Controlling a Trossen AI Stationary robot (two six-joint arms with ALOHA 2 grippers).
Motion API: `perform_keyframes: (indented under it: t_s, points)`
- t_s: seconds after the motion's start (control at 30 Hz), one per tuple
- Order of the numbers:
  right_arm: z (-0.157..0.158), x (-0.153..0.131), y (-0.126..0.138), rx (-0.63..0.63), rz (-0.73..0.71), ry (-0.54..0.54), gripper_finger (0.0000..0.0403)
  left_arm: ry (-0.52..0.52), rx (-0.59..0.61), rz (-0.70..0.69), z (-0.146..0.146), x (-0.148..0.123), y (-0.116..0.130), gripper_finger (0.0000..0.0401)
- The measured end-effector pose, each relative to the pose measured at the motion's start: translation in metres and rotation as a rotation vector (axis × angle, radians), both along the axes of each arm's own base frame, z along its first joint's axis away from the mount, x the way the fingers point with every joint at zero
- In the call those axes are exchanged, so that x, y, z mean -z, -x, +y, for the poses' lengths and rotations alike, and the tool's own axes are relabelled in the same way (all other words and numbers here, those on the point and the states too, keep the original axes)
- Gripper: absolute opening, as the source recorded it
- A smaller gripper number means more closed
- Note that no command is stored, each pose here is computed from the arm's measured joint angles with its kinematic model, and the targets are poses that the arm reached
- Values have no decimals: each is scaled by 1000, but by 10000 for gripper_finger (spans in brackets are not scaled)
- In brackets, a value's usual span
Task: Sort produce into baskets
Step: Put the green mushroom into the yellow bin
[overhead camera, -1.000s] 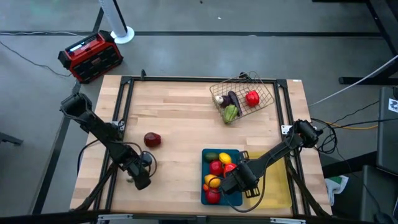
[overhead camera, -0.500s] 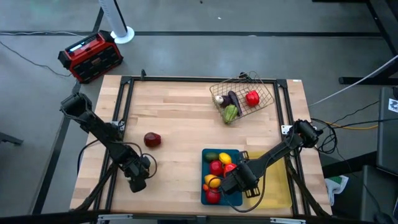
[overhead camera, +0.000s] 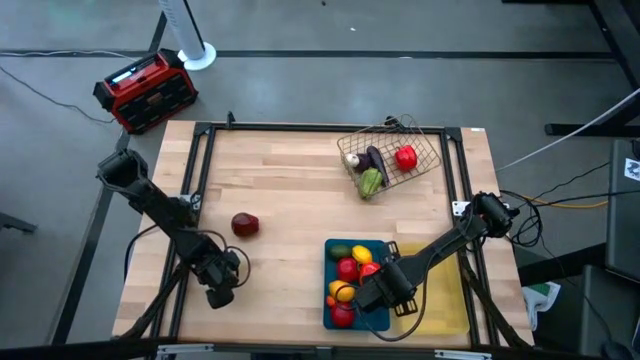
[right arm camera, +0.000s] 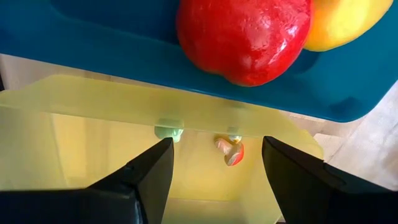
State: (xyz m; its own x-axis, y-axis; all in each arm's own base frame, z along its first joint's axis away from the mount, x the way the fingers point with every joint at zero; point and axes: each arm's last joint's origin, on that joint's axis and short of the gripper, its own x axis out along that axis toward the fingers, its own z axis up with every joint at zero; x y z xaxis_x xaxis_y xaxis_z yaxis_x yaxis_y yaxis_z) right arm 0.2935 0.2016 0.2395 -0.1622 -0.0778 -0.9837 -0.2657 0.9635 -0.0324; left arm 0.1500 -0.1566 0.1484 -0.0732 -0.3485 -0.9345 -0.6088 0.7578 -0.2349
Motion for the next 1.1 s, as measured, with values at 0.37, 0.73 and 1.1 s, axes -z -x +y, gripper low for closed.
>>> perform_keyframes:
  t_s: [0.37,0.73,1.1]
  points:
    - [0,0,0,0,0,-1,241,-71,-25,-13,-6,1,9,201]
    - [-1,0,2,-1,22,14,241,-75,-23,-22,-6,1,9,134]
    - [-18,-32,16,-42,-115,186,241,-25,-48,-58,-10,0,4,64]
